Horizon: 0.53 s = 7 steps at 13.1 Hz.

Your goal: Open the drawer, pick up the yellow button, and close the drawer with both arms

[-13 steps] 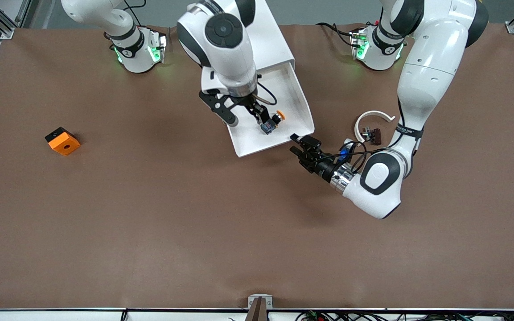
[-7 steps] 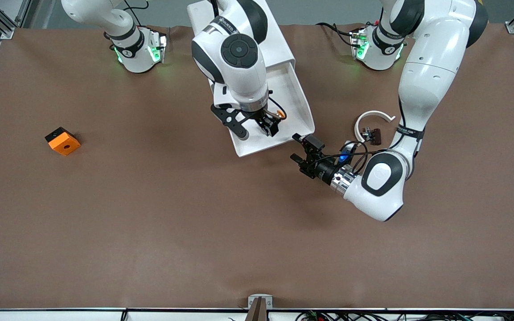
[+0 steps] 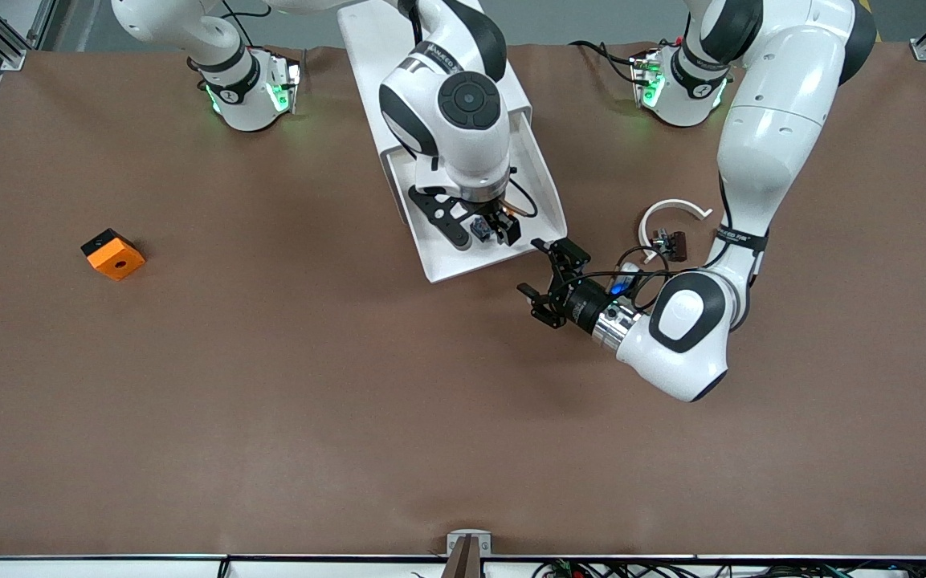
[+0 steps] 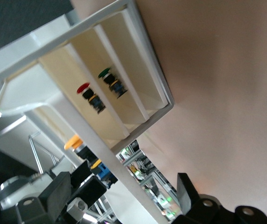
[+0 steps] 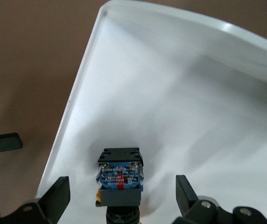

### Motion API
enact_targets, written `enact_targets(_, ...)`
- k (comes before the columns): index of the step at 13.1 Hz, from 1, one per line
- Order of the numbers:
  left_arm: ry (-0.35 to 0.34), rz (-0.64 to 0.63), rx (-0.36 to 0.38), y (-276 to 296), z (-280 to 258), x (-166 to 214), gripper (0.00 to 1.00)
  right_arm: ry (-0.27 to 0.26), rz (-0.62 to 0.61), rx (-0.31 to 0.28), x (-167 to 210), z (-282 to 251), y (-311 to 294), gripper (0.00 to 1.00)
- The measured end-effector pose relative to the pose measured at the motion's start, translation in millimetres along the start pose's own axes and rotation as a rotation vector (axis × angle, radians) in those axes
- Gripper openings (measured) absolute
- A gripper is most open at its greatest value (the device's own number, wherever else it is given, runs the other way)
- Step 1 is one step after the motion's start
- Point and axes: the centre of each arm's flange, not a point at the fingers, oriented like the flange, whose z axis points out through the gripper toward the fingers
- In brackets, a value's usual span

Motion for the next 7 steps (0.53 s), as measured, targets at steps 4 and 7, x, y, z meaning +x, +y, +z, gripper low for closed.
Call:
enact_targets(4, 0.07, 0.241, -0.018, -1.6, -4.5, 1.8, 1.0, 0.0, -0.001, 0.003, -0.8, -0.7, -0.7, 0.81)
enact_targets(7, 0.09, 0.404, -0.028, -4.8, -11.2, -1.4, 1.0, 0.001, 0.0, 0.002, -0.3, -0.4, -0.8, 0.66)
